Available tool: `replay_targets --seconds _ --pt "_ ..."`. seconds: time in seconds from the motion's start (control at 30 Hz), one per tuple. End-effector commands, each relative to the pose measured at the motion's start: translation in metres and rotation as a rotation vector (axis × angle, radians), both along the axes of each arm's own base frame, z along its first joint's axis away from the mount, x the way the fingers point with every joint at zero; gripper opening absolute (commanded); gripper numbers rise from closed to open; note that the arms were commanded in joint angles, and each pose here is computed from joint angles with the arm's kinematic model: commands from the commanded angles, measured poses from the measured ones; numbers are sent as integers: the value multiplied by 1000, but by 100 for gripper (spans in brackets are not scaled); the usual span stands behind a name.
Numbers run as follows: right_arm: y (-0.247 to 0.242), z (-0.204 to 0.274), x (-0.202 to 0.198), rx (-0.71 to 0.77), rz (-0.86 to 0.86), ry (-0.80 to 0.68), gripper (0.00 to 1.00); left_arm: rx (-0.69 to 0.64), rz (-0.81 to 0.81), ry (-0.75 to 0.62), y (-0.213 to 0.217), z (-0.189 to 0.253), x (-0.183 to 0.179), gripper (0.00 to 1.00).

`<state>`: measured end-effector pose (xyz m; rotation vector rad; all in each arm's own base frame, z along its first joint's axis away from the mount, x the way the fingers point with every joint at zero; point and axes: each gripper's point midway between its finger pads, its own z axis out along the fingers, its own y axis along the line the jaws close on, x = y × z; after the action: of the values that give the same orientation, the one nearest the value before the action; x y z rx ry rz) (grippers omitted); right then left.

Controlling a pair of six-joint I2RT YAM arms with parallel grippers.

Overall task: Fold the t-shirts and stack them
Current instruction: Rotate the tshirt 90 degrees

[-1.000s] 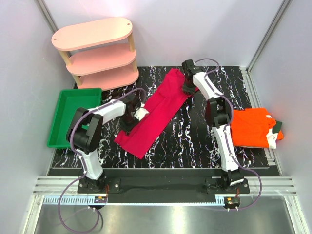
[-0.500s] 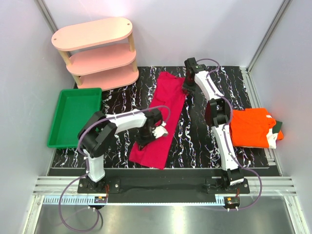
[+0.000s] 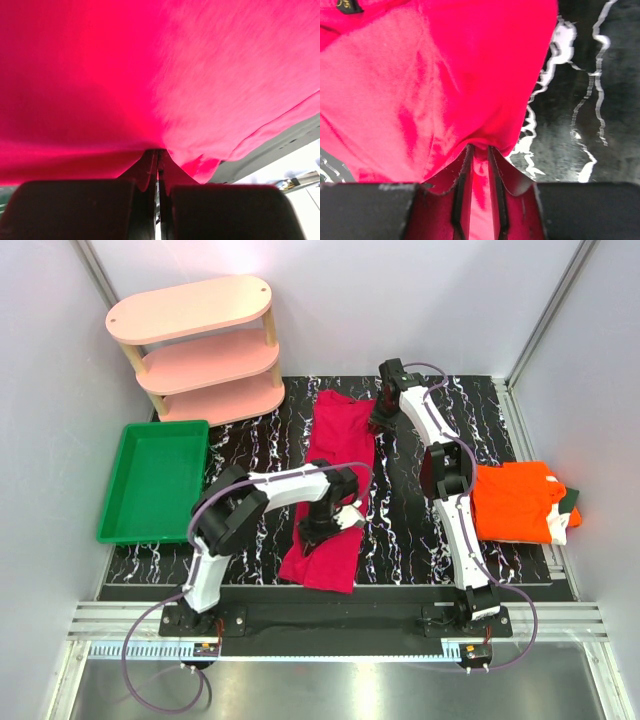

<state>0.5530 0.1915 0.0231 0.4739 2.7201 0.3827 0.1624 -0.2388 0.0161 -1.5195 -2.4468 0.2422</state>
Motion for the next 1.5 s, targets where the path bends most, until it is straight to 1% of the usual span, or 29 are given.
replay_targets --seconds 0.0,0.17,0.3,0.4,0.47,0.5,0.57,0.6,0.67,0.7,0.77,0.87,0.93,0.97,1.0,1.03,1.07,1.1,1.13,1.17,1.2,1.23,1.27,1.3,1.33,1.37,1.4,1.43,1.47 --pt "22 -13 -9 80 79 35 26 -102 2 -13 -44 -6 13 0" --pt "29 -12 -12 104 99 41 27 -121 -9 -18 -68 -4 21 0" --pt "17 -2 -5 54 70 4 27 -103 -17 -54 -69 -6 29 0" --pt "5 28 7 37 29 -62 28 -111 12 -95 -61 3 39 0" --pt "-3 47 14 23 7 -105 30 -125 66 -122 -50 16 50 2" --pt "-12 58 19 5 -18 -135 32 -131 86 -144 -45 24 57 3" --pt "-19 90 21 -13 -37 -192 34 -179 151 -196 -33 50 74 10" --pt "-21 113 21 -12 -40 -231 36 -197 174 -214 -29 59 79 12" --pt "-24 132 15 -18 -45 -248 38 -261 239 -276 -16 90 97 15" --pt "-26 148 10 -23 -40 -268 39 -282 263 -287 -12 98 103 15" --pt "-23 162 3 -46 -27 -292 40 -337 330 -323 0 119 120 16" --pt "-13 182 -14 -51 19 -310 40 -404 417 -345 8 133 144 16" --pt "3 193 -34 -64 69 -322 39 -415 451 -365 11 130 161 15" --pt "5 177 -46 -103 96 -284 38 -430 457 -385 8 129 170 15" --pt "9 191 -56 -112 107 -316 38 -425 465 -380 8 120 178 15" --pt "11 190 -65 -140 121 -315 37 -417 474 -397 8 116 187 12" --pt "15 163 -87 -211 146 -260 34 -412 481 -419 7 112 196 11" --pt "15 181 -95 -219 135 -324 34 -396 495 -421 9 107 200 10" --pt "16 177 -105 -248 137 -337 33 -381 516 -406 10 97 204 9" --pt "7 142 -130 -327 135 -281 33 -377 530 -416 11 93 208 9" --pt "8 162 -137 -294 110 -361 33 -360 549 -435 18 90 211 10" --pt "5 156 -147 -288 96 -363 33 -354 559 -437 24 88 206 14" --pt "1 122 -176 -302 103 -299 33 -367 574 -481 28 90 212 15" --pt "2 139 -183 -253 71 -375 33 -357 592 -508 37 90 213 16" --pt "3 134 -196 -238 65 -383 33 -351 602 -517 46 89 202 17" --pt "-3 121 -219 -225 48 -371 33 -354 618 -563 51 90 206 19" --pt "11 117 -231 -201 66 -396 32 -335 630 -543 58 78 194 20" --pt "15 111 -243 -203 75 -396 32 -366 639 -577 58 87 194 22" --pt "24 100 -263 -187 89 -382 31 -368 643 -571 59 84 190 22"
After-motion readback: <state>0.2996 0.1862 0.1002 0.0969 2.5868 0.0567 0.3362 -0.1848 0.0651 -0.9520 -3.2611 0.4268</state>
